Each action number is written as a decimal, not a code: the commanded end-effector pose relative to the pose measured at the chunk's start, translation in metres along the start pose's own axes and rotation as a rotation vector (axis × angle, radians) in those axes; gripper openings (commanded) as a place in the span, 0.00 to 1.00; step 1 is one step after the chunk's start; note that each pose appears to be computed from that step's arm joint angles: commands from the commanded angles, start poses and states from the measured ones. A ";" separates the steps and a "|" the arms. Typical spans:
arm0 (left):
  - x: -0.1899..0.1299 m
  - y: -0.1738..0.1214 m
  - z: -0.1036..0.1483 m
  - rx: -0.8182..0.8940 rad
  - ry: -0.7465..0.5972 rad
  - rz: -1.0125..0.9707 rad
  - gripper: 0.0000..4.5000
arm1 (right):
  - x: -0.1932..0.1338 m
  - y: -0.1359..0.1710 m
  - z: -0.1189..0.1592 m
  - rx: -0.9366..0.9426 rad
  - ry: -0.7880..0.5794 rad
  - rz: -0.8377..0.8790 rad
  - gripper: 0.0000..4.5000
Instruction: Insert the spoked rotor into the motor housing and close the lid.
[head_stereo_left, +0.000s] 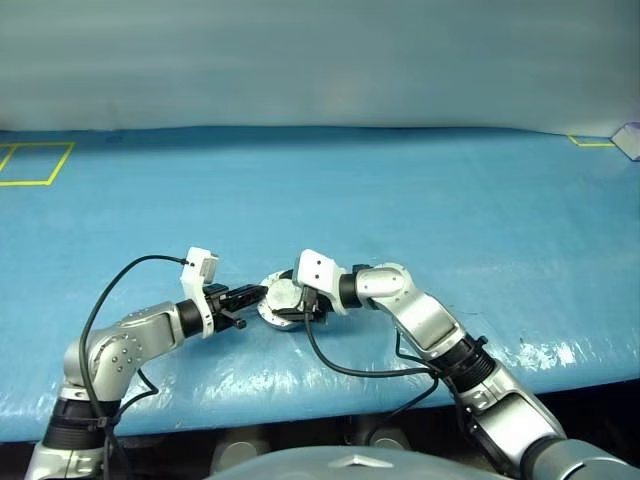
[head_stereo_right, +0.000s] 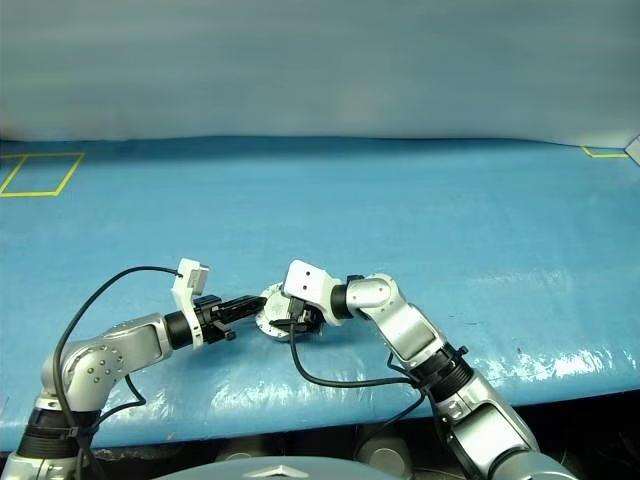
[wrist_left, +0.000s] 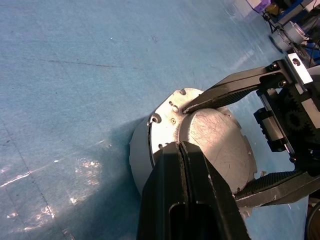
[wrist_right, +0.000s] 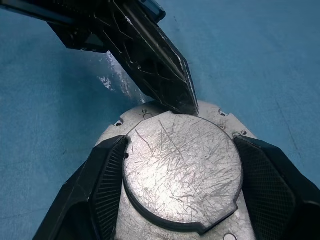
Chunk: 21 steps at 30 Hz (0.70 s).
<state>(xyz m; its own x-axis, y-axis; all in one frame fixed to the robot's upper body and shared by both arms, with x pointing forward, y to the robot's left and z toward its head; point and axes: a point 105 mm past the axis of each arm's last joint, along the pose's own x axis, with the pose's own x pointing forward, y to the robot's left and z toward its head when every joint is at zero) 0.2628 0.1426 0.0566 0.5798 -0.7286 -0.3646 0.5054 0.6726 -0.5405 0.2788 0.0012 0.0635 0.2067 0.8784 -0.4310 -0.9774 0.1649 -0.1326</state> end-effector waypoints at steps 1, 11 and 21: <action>0.001 0.007 -0.021 -0.026 0.083 0.031 0.00 | -0.006 0.005 -0.027 0.083 0.078 0.003 0.92; -0.007 0.010 -0.022 -0.036 0.075 0.043 0.00 | -0.047 0.006 -0.021 0.124 0.028 -0.097 1.00; -0.002 0.005 -0.021 -0.047 0.050 0.019 0.00 | -0.089 0.016 -0.001 0.548 -0.213 -0.171 1.00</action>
<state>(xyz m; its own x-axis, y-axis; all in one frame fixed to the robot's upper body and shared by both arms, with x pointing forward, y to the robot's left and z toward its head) 0.2592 0.1488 0.0533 0.5952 -0.7199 -0.3571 0.4897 0.6773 -0.5491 0.2495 -0.0749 0.0891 0.3951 0.8702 -0.2944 -0.8485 0.4685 0.2460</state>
